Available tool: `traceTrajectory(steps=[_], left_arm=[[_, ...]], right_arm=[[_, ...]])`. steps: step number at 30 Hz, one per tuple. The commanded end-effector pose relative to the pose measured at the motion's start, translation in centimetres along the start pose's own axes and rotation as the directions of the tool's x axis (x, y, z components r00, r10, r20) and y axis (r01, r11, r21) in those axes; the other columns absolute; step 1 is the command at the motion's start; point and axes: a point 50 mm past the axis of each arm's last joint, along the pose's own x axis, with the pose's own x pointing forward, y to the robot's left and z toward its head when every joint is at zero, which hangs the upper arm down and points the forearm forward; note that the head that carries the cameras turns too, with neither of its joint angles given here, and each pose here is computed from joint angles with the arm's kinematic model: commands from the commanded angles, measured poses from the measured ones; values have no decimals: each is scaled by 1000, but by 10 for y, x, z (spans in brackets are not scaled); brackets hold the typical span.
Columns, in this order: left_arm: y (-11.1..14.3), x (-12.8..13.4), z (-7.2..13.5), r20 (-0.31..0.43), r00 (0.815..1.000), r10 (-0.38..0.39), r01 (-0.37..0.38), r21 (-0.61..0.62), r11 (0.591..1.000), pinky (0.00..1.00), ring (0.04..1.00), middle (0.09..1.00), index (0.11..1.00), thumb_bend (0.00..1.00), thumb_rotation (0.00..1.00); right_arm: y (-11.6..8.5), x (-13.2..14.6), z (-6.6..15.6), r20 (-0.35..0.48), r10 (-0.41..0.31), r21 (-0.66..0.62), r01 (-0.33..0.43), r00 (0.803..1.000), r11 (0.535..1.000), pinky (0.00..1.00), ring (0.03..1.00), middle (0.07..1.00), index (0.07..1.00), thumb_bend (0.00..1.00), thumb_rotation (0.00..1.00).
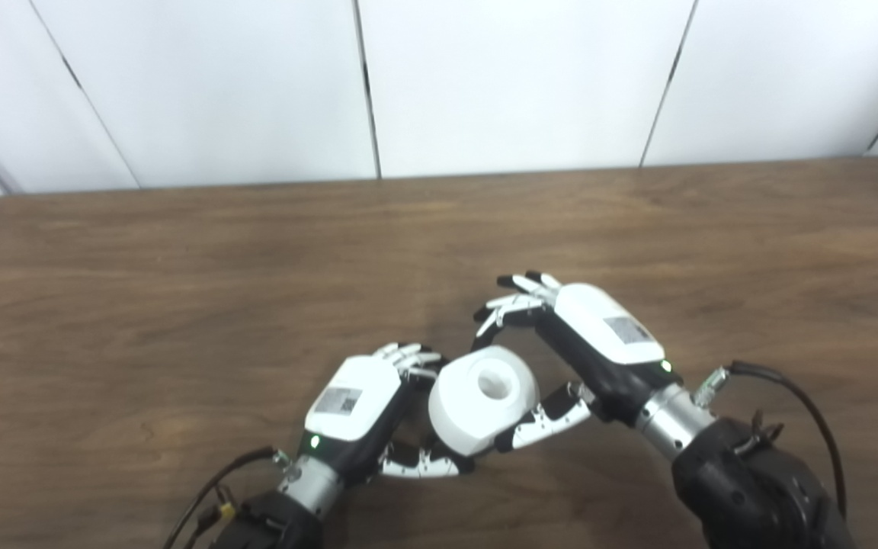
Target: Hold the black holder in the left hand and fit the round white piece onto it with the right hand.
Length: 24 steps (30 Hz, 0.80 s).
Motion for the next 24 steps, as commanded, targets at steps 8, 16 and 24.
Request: traceTrajectory(steps=[8,16,24], left_arm=[[-17,-5,-1,-41,992,-117,118,14,993,877,870,808,487,521,51],[-16,-5,2,-40,992,-118,118,9,993,882,871,808,487,521,51],[-15,-4,6,-40,992,-121,121,3,993,888,875,811,487,521,51]], right_arm=[[1,0,10,62,-27,-68,31,998,997,1000,938,779,482,524,135],[7,0,11,71,-29,-71,34,997,997,987,932,778,482,524,136],[15,3,9,70,-33,-51,37,997,998,954,924,774,482,525,136]])
